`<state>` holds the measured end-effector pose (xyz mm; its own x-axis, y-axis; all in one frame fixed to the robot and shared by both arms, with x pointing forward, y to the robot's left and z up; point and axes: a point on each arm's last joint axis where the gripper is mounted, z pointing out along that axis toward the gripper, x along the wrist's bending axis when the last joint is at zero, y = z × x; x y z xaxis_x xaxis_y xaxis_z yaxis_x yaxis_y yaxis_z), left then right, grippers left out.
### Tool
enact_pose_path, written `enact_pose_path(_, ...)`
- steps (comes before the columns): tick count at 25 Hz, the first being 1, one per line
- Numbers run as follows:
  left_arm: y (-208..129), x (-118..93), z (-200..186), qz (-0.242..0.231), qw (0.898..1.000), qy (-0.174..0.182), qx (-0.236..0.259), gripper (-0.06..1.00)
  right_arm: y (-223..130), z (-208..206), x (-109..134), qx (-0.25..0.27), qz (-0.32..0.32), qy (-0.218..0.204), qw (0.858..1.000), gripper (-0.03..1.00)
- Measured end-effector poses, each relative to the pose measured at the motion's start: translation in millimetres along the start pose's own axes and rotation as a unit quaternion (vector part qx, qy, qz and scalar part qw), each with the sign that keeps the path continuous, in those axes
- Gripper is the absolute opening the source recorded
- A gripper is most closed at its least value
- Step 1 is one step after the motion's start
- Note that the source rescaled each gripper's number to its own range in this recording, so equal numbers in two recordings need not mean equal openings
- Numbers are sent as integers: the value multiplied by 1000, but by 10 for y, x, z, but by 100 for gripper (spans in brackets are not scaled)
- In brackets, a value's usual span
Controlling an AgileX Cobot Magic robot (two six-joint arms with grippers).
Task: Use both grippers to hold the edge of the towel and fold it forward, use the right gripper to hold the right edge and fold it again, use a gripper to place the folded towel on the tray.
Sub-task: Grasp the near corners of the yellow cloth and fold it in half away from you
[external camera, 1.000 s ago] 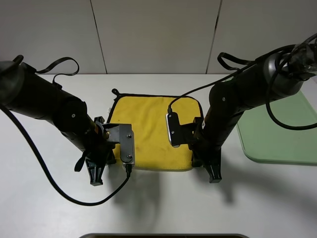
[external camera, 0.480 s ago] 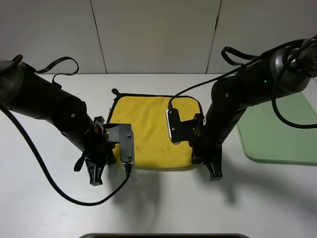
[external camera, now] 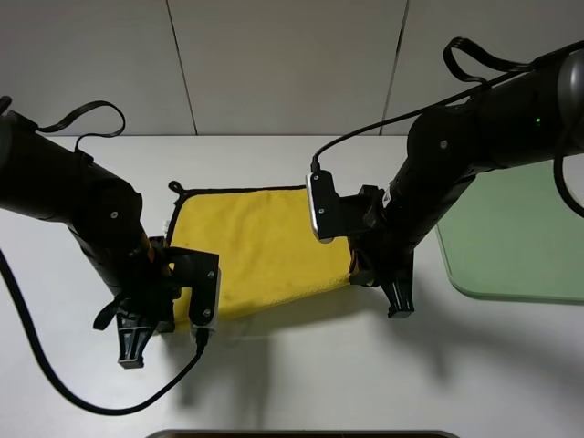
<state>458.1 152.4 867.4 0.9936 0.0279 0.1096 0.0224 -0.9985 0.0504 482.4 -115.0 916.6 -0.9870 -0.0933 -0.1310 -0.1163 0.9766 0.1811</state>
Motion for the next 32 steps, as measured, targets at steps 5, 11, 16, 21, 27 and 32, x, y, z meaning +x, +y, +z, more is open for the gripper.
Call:
enact_pose_path(5, -25, -17, -126, 5, 1000, 1, 4, 0, 24, -98, 31, -6, 1, 2, 1000, 0)
enact_pose_path(11, -41, -24, -245, 10, 1000, 6, 4, 0, 89, -180, 85, -13, -6, 3, 1000, 0)
enact_pose_path(16, -63, -25, -390, 12, 1000, 20, -1, 0, 292, -222, 245, -13, -47, 6, 999, 0)
enact_pose_path(21, -72, -28, -579, 11, 999, 44, -17, 0, 339, -264, 298, -2, -27, -2, 1000, 0)
enact_pose_path(27, -92, -45, -750, 10, 998, 63, -29, 0, 336, -402, 316, -5, -1, -14, 1000, 0)
enact_pose_path(32, -112, -66, -902, 9, 996, 82, -42, 0, 322, -552, 353, -10, 10, -18, 1000, 0)
